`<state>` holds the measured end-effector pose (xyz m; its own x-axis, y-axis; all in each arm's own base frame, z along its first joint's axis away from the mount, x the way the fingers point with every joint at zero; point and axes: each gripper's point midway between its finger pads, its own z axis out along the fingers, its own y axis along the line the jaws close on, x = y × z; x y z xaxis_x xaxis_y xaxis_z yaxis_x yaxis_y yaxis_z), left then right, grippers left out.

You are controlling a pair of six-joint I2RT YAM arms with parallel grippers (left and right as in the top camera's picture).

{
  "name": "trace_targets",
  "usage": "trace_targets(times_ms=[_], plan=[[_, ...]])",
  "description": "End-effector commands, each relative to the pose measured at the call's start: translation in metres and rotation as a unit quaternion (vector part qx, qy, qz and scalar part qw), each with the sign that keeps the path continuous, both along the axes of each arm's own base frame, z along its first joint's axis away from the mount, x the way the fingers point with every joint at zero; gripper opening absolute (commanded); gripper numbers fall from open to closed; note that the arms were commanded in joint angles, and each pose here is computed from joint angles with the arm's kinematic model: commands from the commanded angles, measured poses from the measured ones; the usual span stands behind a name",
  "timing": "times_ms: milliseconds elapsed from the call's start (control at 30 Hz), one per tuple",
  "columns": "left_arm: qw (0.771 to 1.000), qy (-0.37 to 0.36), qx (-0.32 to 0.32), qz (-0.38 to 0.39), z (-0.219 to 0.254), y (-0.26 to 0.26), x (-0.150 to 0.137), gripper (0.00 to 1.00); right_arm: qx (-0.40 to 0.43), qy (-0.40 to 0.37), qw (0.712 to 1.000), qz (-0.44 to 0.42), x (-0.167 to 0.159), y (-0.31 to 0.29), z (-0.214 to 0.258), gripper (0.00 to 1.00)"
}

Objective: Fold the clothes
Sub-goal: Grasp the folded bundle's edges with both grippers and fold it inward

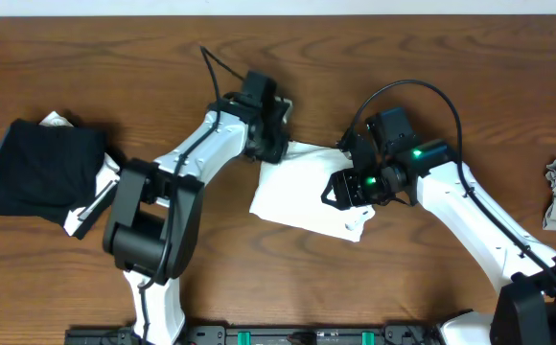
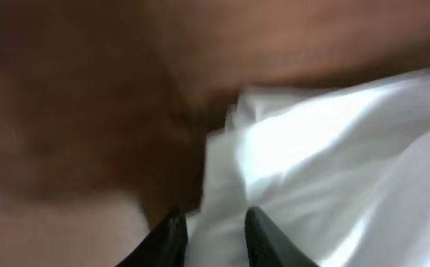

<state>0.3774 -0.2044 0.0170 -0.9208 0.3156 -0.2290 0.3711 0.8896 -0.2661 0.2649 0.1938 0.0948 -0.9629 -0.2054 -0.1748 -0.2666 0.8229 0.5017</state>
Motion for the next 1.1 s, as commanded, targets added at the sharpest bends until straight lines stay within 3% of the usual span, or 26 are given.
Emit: trace_targets(times_ms=[0,133,200,300,567,767,900,1067], plan=[[0.999,0.038,0.026,-0.003,-0.012,0.011,-0.014,0.29,-0.004,0.012,1.000,-0.002,-0.004,0.001,-0.004,0.55],[0.992,0.094,0.080,0.001,-0.016,0.033,-0.042,0.29,-0.011,0.010,1.000,-0.003,-0.004,-0.001,-0.005,0.55],[0.987,0.130,0.093,0.014,-0.016,0.039,-0.058,0.23,-0.021,0.009,1.000,-0.006,-0.003,-0.004,-0.007,0.55],[0.975,0.188,0.113,0.040,-0.013,0.047,-0.084,0.08,-0.034,0.014,0.999,-0.008,-0.006,-0.008,-0.009,0.56],[0.948,0.274,0.151,0.054,0.003,0.064,-0.126,0.05,-0.071,0.033,0.997,-0.008,-0.017,-0.022,-0.018,0.56],[0.956,0.250,0.144,0.056,0.014,0.063,-0.120,0.06,-0.128,0.028,0.991,-0.026,-0.015,-0.041,-0.026,0.56],[0.969,0.176,0.153,0.078,0.030,0.069,-0.097,0.06,-0.114,0.023,0.993,-0.016,-0.014,-0.036,-0.024,0.56],[0.983,0.111,0.121,0.084,0.054,0.061,-0.078,0.06,-0.124,-0.001,0.992,0.007,-0.009,-0.038,-0.026,0.53]])
